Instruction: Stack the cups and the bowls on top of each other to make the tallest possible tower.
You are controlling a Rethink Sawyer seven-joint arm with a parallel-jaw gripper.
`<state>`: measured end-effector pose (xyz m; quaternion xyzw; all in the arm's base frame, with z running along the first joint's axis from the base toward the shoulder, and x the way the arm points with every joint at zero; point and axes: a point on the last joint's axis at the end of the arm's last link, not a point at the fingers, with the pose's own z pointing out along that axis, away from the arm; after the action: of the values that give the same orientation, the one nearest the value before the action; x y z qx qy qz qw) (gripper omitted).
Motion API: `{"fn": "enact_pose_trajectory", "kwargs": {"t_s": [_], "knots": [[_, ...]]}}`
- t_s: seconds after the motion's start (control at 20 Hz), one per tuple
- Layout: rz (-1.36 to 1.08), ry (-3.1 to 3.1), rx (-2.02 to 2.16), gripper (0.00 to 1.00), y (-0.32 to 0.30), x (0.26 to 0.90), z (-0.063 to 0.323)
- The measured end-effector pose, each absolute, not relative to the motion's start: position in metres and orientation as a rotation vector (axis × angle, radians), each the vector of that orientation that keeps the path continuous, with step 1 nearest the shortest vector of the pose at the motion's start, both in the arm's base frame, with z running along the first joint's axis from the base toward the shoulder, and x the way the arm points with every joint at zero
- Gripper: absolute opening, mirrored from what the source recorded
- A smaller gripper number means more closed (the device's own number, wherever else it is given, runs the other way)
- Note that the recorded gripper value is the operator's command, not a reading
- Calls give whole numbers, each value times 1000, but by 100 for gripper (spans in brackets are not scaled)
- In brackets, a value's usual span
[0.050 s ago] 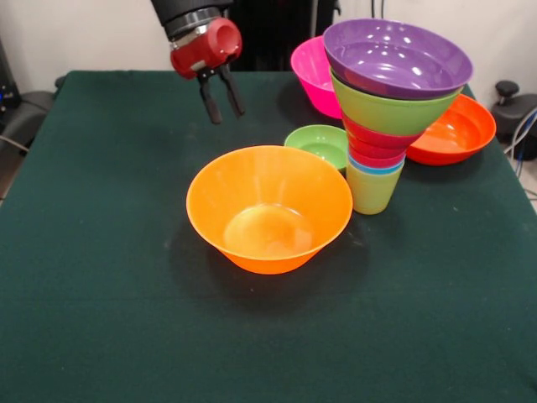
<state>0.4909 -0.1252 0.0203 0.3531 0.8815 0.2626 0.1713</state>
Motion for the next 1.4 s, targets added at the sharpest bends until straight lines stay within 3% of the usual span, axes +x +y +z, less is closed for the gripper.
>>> {"fn": "enact_pose_trajectory", "kwargs": {"t_s": [1.4], "knots": [[628,2553,1073,100,-193,536,-4]]}}
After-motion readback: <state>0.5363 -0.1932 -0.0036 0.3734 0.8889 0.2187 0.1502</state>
